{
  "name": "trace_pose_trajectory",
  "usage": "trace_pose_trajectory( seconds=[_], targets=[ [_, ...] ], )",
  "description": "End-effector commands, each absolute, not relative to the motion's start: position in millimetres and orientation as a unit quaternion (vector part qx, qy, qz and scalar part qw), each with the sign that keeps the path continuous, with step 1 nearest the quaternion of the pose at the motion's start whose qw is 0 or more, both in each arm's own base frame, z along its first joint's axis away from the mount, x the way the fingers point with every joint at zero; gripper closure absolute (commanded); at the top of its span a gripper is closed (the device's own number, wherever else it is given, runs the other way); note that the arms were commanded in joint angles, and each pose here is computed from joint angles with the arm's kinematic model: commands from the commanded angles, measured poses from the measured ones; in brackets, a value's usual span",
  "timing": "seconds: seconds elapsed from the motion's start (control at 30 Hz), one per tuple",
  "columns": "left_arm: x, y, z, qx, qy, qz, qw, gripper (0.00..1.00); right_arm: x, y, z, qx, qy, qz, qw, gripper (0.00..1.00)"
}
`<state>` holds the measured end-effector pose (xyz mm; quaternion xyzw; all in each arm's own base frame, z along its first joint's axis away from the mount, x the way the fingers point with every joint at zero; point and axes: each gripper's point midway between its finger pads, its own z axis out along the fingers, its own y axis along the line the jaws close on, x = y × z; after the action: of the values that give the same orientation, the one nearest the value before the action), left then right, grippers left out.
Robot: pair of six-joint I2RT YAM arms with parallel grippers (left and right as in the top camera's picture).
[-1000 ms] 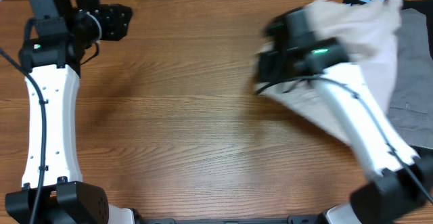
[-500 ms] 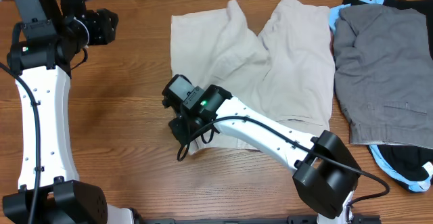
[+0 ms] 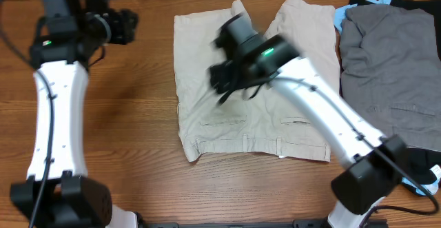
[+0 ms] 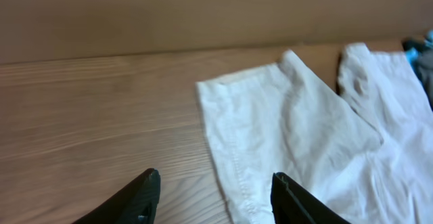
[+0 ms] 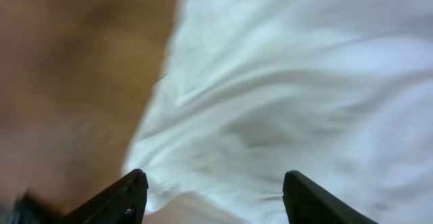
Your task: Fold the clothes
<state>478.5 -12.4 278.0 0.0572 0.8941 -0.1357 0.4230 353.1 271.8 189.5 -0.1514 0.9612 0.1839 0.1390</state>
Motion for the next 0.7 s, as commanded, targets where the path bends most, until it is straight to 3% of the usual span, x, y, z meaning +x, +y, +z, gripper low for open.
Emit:
trace_pose_trajectory(
  seconds=[0.0, 0.27, 0.67],
  targets=[
    [496, -51, 247, 0.121, 0.897, -0.141, 0.401, 0.43, 389, 204, 202, -0.069, 0.971, 0.155, 0.165, 0.32],
    [537, -119, 172, 0.210, 0.890, -0.116, 0.387, 0.29, 407, 108, 195, 0.029, 0.981, 0.125, 0.146, 0.29],
    [580, -111, 85, 0.162, 0.909, -0.054, 0.380, 0.29, 403, 92, 183, 0.037, 0.984, 0.116, 0.129, 0.28]
  ],
)
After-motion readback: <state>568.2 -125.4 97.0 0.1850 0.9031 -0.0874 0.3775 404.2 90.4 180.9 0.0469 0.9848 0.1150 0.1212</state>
